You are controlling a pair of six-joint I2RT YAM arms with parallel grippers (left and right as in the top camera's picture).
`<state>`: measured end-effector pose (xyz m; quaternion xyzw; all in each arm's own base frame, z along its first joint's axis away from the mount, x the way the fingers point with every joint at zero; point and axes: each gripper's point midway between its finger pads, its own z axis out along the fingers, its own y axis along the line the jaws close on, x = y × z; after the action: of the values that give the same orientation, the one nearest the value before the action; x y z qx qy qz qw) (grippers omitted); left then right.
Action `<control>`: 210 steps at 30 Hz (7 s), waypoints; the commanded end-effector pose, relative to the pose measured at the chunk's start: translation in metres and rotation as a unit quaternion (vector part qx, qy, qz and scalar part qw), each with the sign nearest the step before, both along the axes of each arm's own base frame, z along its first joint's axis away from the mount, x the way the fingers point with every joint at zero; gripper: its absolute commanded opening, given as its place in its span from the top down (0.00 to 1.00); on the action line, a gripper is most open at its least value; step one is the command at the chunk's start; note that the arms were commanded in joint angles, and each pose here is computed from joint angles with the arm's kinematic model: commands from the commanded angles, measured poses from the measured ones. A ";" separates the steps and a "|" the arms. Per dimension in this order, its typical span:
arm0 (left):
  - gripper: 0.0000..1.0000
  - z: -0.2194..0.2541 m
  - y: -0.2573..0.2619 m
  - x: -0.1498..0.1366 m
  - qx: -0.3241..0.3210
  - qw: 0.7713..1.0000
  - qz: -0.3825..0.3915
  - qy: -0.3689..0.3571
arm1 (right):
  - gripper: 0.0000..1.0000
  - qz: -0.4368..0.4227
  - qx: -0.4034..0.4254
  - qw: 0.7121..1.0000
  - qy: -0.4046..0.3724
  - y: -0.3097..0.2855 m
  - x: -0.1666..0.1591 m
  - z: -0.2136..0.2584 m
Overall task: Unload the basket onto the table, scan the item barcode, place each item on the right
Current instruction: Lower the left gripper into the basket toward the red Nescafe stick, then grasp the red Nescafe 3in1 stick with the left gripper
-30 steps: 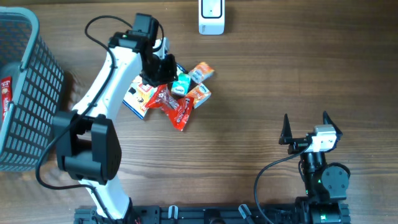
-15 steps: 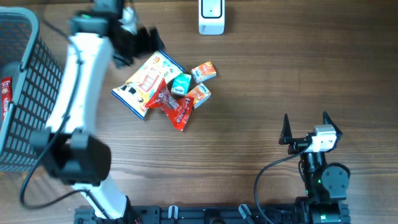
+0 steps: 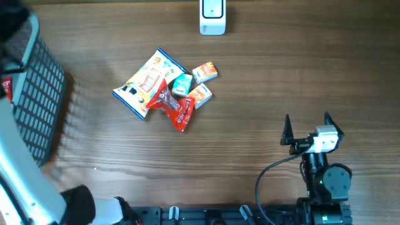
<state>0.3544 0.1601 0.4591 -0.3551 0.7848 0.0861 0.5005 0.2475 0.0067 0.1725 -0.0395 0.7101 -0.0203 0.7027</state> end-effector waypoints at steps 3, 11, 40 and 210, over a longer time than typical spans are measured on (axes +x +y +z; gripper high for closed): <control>0.00 -0.044 0.092 -0.011 0.020 0.988 0.130 0.080 | 0.00 -0.001 -0.005 1.000 -0.005 -0.001 0.000 0.002; 0.00 -0.144 0.130 0.033 -0.029 0.980 0.006 0.194 | 0.00 -0.001 -0.005 1.000 -0.005 -0.001 0.000 0.002; 0.05 -0.378 0.206 -0.002 -0.132 0.900 -0.167 0.379 | 0.00 -0.001 -0.005 1.000 -0.005 -0.001 0.000 0.002; 0.00 -0.431 0.214 0.066 -0.012 0.931 -0.243 0.271 | 0.00 -0.001 -0.005 1.000 -0.005 -0.001 0.000 0.002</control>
<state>0.4149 0.3826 0.0491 -0.1307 0.9486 0.0545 0.2829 0.2475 0.0068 0.1725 -0.0397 0.7101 -0.0202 0.7027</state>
